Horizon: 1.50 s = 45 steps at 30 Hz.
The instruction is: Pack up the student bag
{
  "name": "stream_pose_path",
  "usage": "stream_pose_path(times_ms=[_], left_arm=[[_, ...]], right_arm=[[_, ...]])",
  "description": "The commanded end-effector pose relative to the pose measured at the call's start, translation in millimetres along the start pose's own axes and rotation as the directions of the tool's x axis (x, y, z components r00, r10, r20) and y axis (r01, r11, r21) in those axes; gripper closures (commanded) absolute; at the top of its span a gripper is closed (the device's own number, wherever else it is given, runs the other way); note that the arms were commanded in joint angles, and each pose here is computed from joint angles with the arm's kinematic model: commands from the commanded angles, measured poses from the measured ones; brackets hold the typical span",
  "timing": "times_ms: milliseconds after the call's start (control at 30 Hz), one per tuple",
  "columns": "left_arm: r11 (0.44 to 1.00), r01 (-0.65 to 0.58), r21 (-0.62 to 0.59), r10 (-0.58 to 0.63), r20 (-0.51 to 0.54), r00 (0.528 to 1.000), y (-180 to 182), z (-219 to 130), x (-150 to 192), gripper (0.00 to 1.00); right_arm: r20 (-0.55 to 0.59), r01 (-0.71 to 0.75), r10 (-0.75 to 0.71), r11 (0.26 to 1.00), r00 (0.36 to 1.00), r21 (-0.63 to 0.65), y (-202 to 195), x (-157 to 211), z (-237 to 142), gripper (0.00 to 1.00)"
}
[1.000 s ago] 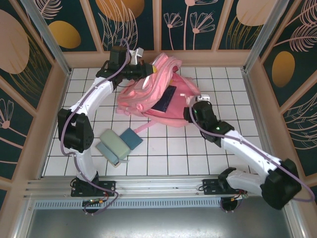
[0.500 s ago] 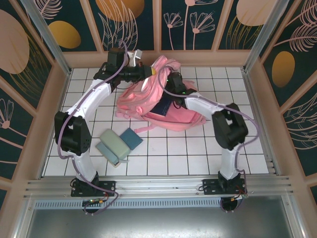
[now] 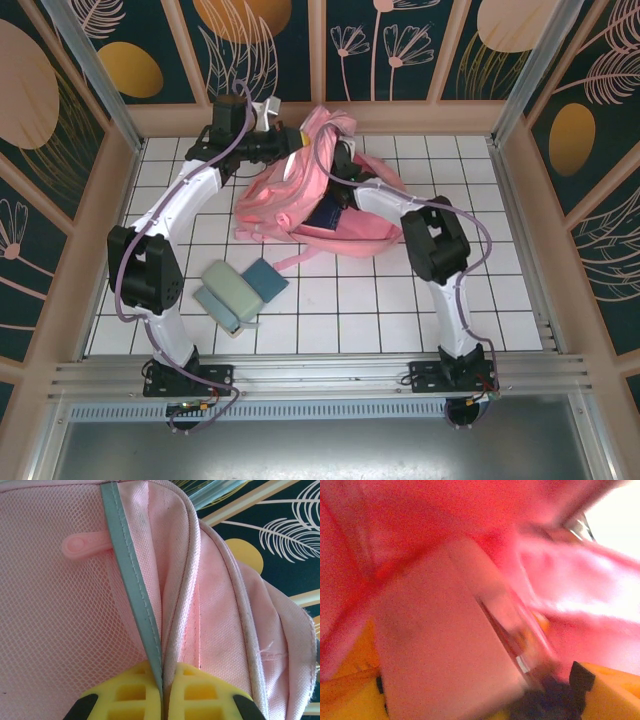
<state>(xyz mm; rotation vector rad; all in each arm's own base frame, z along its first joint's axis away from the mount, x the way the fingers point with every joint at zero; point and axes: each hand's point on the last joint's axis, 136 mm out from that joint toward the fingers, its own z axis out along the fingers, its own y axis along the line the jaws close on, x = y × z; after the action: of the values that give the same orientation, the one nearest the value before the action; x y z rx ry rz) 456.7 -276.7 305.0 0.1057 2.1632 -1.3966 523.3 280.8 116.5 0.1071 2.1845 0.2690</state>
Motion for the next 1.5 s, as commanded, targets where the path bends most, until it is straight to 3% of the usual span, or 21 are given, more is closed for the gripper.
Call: stream_pose_path(times_ms=[0,167,367,500,600,767,900,1067,1233,1467], left_arm=[[0.97,-0.185,0.158,0.174,0.083,0.981,-75,-26,-19,1.0],[0.978,-0.158,0.137,0.148,0.078,0.986,-61,-13,-25,1.0],[0.984,-0.15,0.096,0.14,0.106,0.984,-55,-8,-39,1.0],[0.985,-0.158,0.063,0.149,0.132,0.98,-56,-13,-44,1.0],[0.985,-0.164,0.058,0.155,0.146,0.977,-60,-16,-47,1.0],[0.984,-0.168,0.052,0.159,0.145,0.977,-61,-19,-45,1.0],[0.984,-0.17,0.051,0.161,0.147,0.976,-63,-22,-46,1.0],[0.987,-0.154,0.042,0.145,0.157,0.977,-59,-28,-50,1.0],[0.992,-0.122,0.036,0.116,0.149,0.982,-48,-25,-47,1.0],[0.994,-0.106,0.025,0.102,0.144,0.984,-45,-24,-46,1.0]], right_arm=[[0.176,-0.026,0.045,0.994,0.983,-0.107,5,-53,-72,0.11],[0.237,0.026,0.036,0.967,0.971,-0.253,6,-47,-149,0.1],[0.298,0.181,-0.099,0.948,0.949,-0.263,20,7,-221,0.15],[0.344,0.297,-0.168,0.881,0.924,-0.368,70,44,-279,0.15],[0.312,0.357,-0.232,0.823,0.921,-0.442,102,83,-298,0.15],[0.188,0.423,-0.402,0.645,0.896,-0.636,155,163,-303,0.16],[0.126,0.467,-0.568,0.508,0.813,-0.724,199,227,-307,0.19],[0.073,0.453,-0.671,0.413,0.738,-0.79,234,272,-309,0.24],[0.02,0.443,-0.731,0.391,0.682,-0.807,249,301,-301,0.26],[-0.015,0.513,-0.757,0.457,0.654,-0.726,248,319,-272,0.26]])
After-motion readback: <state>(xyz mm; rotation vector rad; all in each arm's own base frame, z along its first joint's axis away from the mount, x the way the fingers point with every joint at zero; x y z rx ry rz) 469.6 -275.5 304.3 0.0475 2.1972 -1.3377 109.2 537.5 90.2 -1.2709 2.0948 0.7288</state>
